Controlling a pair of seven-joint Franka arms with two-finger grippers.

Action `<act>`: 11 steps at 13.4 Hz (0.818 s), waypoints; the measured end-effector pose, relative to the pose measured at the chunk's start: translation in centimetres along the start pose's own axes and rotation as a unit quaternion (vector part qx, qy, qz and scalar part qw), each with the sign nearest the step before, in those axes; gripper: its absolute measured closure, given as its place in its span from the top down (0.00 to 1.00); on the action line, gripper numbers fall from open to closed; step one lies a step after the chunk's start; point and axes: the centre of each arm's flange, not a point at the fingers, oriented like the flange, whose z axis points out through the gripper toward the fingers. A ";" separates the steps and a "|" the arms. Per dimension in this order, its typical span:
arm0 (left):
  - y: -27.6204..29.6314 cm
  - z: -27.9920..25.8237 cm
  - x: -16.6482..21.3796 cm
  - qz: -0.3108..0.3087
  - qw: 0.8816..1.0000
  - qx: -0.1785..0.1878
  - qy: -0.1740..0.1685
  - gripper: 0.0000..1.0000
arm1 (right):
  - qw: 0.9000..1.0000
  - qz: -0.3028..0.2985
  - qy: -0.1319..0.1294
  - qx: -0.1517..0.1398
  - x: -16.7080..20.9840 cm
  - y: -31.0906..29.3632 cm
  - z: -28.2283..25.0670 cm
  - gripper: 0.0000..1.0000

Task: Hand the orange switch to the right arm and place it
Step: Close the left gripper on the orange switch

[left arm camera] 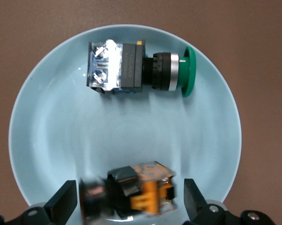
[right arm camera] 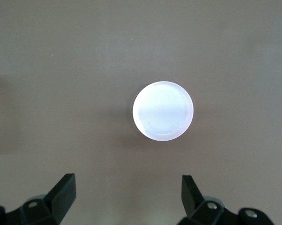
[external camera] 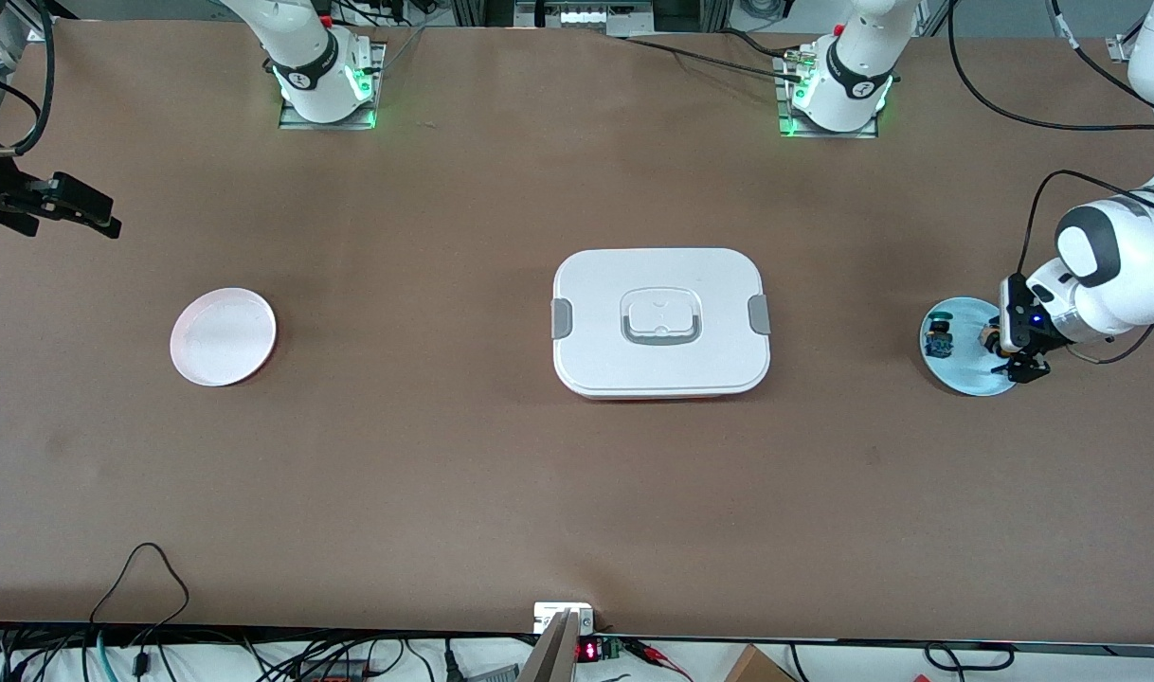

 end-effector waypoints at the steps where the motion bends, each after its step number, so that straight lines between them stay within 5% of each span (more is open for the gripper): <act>1: -0.3 -0.3 0.1 0.002 1.000 0.003 -0.001 1.00 | 1.000 0.000 0.000 0.000 0.0 0.0 0.0 1.00; 11: -1.3 -0.6 0.1 0.005 1.000 -0.003 0.006 1.00 | 0.999 -0.003 -0.039 -0.001 1.6 -0.1 3.8 1.00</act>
